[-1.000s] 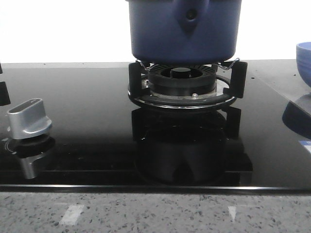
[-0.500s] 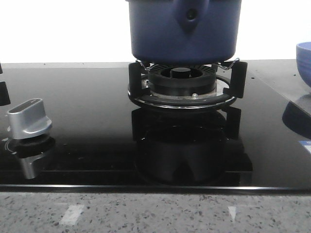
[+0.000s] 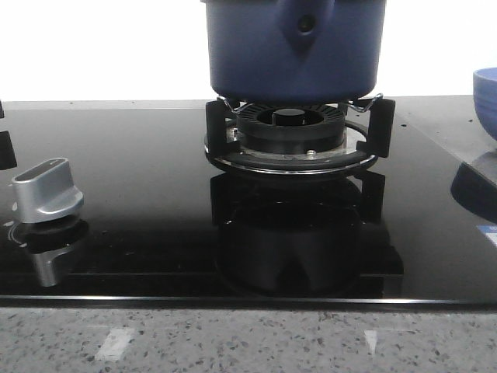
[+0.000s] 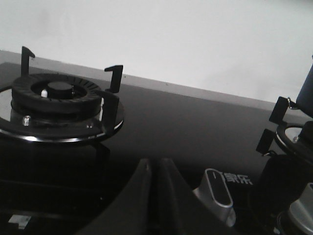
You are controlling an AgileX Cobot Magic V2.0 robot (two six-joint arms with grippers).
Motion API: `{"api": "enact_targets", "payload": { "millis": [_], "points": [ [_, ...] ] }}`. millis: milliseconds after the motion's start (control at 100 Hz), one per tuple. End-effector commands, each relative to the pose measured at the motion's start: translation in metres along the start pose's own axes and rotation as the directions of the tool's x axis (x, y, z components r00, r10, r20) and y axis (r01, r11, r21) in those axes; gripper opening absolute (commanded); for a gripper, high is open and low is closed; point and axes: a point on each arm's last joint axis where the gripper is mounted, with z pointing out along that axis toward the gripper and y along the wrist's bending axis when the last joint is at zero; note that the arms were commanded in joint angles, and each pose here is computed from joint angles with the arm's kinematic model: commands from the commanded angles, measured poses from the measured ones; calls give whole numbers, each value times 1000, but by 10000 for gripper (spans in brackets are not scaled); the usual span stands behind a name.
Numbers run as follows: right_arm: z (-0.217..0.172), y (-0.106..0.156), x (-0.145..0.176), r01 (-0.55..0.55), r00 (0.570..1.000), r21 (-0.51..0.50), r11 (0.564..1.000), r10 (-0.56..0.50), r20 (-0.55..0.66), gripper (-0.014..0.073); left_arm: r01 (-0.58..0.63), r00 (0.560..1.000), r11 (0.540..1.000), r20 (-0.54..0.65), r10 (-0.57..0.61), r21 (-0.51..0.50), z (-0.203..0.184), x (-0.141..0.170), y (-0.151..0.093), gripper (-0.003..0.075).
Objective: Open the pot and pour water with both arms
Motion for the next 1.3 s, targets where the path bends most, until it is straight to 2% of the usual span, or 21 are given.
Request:
{"api": "enact_targets", "payload": {
  "millis": [0,60,980,1070,1130,1170,1180,1190,1200,1210,1220,1250,1270,1280,1290],
  "points": [
    [0,-2,-10,-11,999,23,1000,10,40,-47,16,1000,1000,0,-16,4,0,9,2,-20],
    [0,-2,-10,-11,999,23,1000,10,40,-47,16,999,1000,-31,-16,5,-1,12,2,-20],
    [0,-2,-10,-7,999,25,1000,6,40,-47,16,1000,1000,-26,-16,6,-1,11,2,-20],
    [-1,-6,-11,47,998,75,996,-50,41,-47,16,1000,1000,-26,-16,6,-1,11,2,-20],
    [-1,-12,-12,-16,998,132,991,8,64,-47,16,1000,1000,-26,-16,6,-1,11,2,-20],
    [-2,-16,-14,-3,997,179,984,-11,75,-47,16,1000,1000,-26,-16,6,-1,11,2,-20],
    [-2,-17,-14,-30,996,187,982,14,87,-47,16,1000,1000,-26,-16,6,-1,11,2,-20],
    [-2,-17,-14,5,997,198,980,-21,80,-47,16,1000,1000,-26,-16,6,-1,11,2,-20],
    [-3,-18,-14,-22,996,200,979,4,88,-47,16,1000,1000,-26,-16,6,-1,11,2,-20],
    [-3,-19,-15,16,996,212,977,-35,83,-47,16,1000,1000,-26,-16,6,-1,11,2,-20],
    [-3,-19,-15,-9,996,214,977,-10,90,-47,16,1000,1000,-26,-16,6,-1,11,2,-20],
    [-3,-20,-15,45,995,233,972,-65,81,-47,16,1000,1000,-26,-16,6,-1,11,2,-20],
    [-3,-21,-15,26,995,235,972,-47,86,-47,16,1000,1000,-26,-16,6,-1,11,2,-20],
    [-3,-21,-14,61,994,243,968,-82,79,-47,16,1000,1000,-26,-16,6,-1,11,2,-20],
    [-3,-21,-14,36,995,243,969,-58,86,-47,16,1000,1000,-26,-16,6,-1,11,2,-20]
  ]
}}
